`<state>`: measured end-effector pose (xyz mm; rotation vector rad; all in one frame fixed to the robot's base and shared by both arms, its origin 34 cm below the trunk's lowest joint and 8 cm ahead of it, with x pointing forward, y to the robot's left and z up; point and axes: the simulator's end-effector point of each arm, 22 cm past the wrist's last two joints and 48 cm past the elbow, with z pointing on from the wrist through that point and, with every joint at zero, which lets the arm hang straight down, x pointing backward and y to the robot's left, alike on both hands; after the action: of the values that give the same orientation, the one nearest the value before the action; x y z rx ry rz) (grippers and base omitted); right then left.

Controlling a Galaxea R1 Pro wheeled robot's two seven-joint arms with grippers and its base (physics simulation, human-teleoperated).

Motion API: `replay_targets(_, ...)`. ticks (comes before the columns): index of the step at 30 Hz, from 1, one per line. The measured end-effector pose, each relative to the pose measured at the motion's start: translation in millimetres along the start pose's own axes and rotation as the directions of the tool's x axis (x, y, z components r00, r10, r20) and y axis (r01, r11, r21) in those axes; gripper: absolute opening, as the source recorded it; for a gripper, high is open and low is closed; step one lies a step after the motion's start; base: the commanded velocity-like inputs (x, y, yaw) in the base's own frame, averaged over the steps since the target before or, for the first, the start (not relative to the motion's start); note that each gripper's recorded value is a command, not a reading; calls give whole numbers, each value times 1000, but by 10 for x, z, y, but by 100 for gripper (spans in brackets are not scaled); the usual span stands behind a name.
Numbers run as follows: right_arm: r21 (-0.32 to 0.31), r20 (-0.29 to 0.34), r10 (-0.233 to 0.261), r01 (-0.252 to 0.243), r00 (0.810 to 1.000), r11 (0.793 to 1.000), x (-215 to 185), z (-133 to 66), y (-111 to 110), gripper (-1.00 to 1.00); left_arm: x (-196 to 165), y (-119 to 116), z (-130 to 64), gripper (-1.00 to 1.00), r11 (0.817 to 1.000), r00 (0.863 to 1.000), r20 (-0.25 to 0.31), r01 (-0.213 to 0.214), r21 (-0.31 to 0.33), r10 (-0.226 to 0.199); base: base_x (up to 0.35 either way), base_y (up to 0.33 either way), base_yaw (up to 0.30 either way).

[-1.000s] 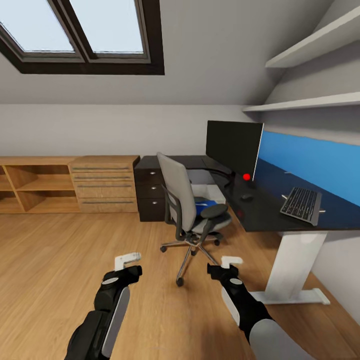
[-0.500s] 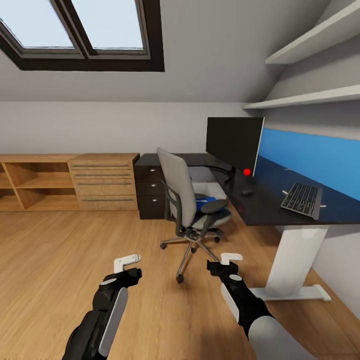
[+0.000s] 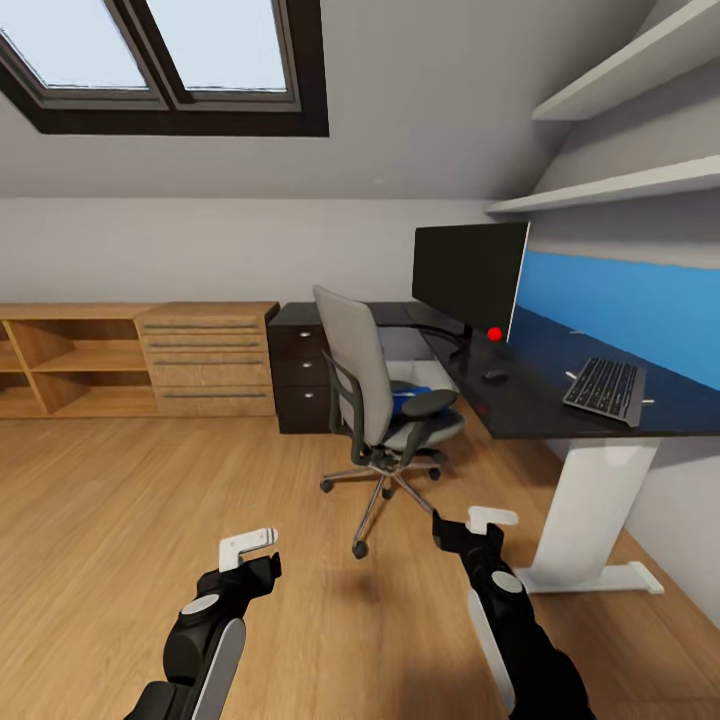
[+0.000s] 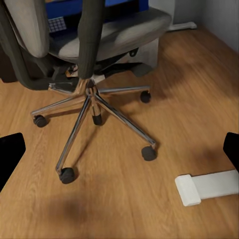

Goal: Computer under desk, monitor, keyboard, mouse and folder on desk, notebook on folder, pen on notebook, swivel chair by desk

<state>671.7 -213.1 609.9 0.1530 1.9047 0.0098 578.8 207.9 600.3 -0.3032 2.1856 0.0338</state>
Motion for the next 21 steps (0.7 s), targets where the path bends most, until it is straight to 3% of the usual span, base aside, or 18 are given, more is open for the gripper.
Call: replay_targets(21,-5,5,2,-1,1000,1000,473,21,-36,100,430,74,181,100,1000,1000,3,-1,-1,1,0,0,0)
